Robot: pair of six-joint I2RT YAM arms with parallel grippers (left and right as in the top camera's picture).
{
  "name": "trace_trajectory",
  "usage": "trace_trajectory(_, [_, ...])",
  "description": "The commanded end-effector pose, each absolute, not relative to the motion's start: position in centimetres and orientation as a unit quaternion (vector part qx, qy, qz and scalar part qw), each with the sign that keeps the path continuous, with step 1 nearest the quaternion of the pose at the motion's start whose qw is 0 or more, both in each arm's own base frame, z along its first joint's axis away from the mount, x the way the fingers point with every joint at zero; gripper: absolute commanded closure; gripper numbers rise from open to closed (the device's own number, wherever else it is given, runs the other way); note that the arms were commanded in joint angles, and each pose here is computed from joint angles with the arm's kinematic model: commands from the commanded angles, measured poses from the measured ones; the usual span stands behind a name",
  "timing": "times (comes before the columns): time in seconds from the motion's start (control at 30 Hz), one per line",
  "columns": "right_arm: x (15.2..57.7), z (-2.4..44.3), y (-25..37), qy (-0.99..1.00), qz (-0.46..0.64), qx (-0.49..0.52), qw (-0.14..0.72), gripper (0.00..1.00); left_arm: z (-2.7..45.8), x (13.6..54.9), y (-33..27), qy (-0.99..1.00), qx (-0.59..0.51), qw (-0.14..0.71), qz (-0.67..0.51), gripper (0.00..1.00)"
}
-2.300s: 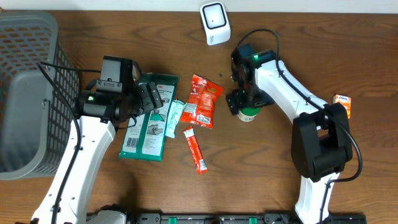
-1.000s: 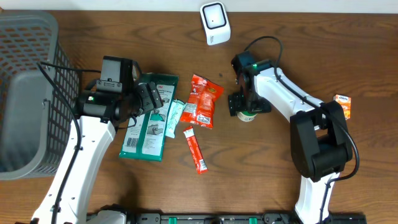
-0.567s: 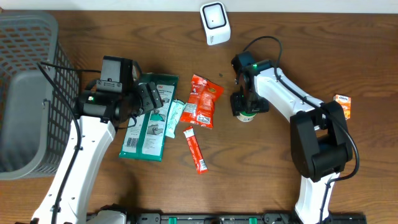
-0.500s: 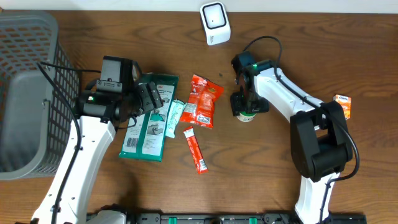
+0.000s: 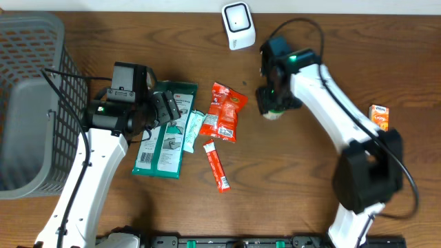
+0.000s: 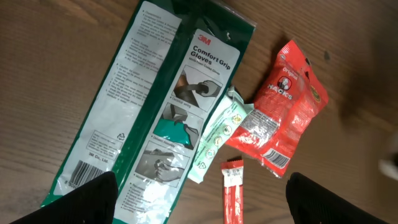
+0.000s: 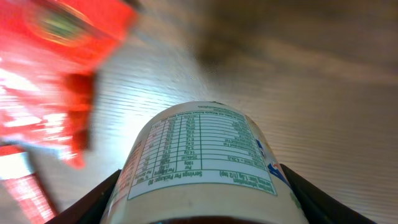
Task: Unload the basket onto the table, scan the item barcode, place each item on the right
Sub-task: 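Carry the jar up to the white scanner with the right gripper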
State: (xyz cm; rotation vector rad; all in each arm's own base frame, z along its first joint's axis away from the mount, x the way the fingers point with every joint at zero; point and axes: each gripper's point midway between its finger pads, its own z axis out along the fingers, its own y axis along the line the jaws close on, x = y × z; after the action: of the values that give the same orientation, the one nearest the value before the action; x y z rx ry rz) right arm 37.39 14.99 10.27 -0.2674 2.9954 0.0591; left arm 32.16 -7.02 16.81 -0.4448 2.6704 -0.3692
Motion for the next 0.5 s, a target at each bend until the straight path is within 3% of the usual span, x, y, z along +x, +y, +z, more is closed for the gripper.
trace_trajectory(0.0, [38.2,17.6,16.3,0.98,0.065,-0.105,0.156,0.58,17.5,32.5,-6.8,0.955,-0.158,0.215,-0.13,0.13])
trace_trajectory(0.27, [40.6,26.6,17.3,0.952,0.096,-0.111,0.27,0.65,17.5,32.5,-6.8,0.955,-0.158,0.215,-0.13,0.13])
trace_trajectory(0.47, [44.1,28.4,18.7,0.926,0.116,-0.109,0.342,0.67,17.5,32.5,-6.8,0.955,-0.158,0.215,-0.13,0.13])
